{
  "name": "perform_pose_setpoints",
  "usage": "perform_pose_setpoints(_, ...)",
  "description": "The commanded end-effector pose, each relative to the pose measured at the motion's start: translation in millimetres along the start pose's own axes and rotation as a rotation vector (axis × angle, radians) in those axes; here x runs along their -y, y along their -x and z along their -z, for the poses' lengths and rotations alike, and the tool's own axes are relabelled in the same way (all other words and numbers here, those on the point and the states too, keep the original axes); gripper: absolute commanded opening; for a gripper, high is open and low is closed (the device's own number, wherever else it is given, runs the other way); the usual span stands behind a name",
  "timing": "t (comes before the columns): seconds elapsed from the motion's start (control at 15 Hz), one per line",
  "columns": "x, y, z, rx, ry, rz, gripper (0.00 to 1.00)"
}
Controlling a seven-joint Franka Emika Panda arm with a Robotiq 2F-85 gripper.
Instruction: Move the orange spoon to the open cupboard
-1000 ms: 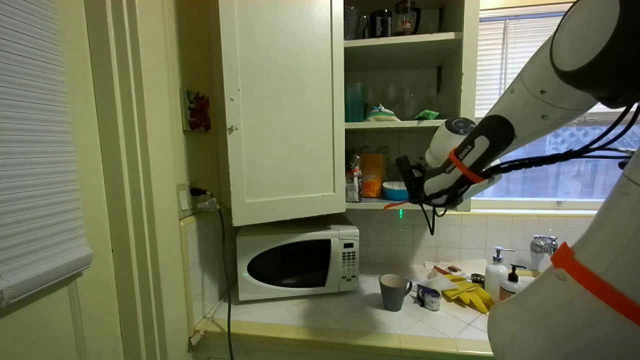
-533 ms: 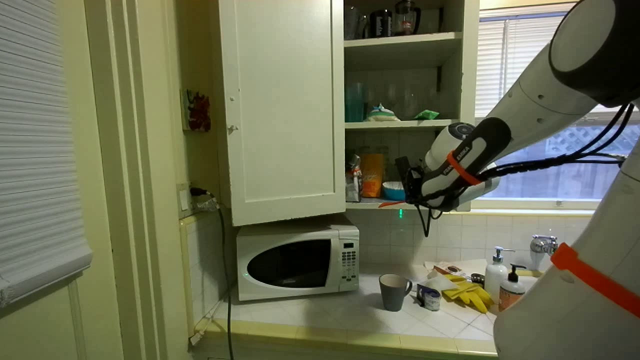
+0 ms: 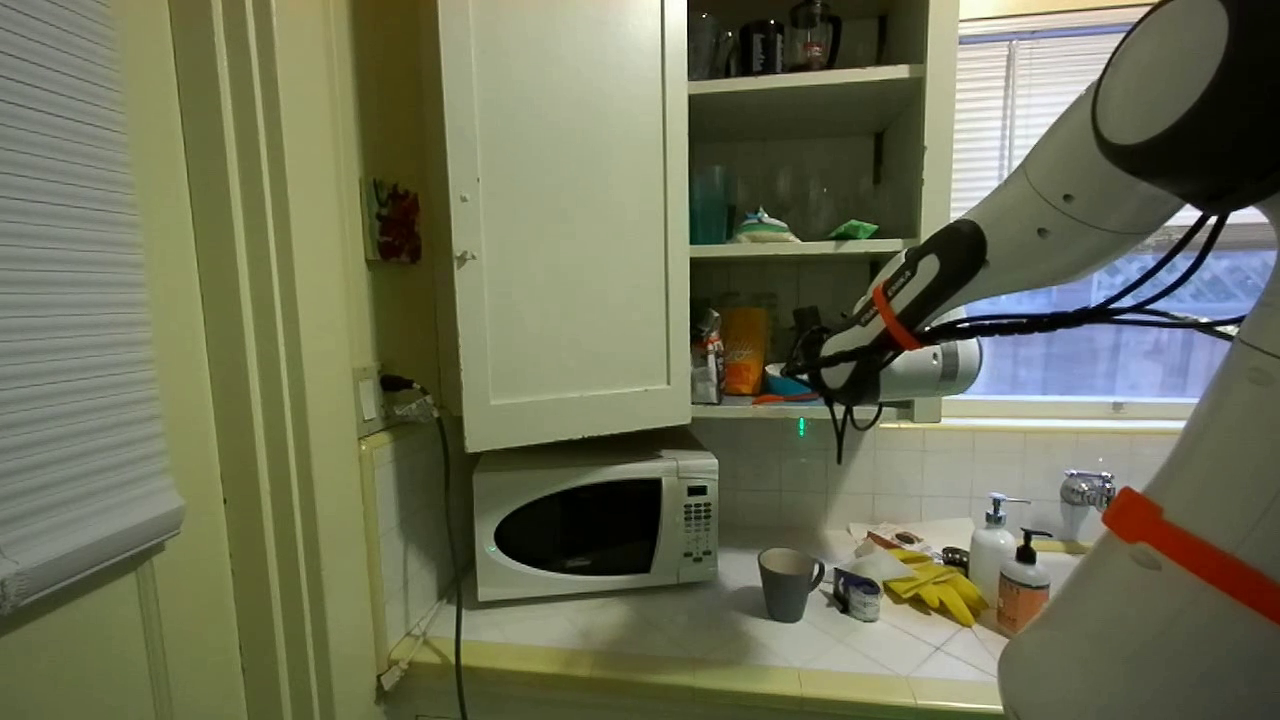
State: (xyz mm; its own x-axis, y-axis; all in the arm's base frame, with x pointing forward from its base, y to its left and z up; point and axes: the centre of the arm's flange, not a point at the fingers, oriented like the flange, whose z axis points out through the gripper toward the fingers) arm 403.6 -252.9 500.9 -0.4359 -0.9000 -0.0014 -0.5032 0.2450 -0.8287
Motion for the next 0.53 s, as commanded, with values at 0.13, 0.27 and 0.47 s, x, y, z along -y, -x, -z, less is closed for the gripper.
perform_pose_setpoints(0.13,5.1,-16.3,-15.0,0.016,-0.010,-0.041,0.03)
perform_pose_setpoints(0.27,6.2,-19.8,-17.6,0.019,-0.012,-0.052,0.03)
perform_pose_setpoints(0.47,8.4,-22.4,-21.3,0.020,-0.014,-0.060,0.03)
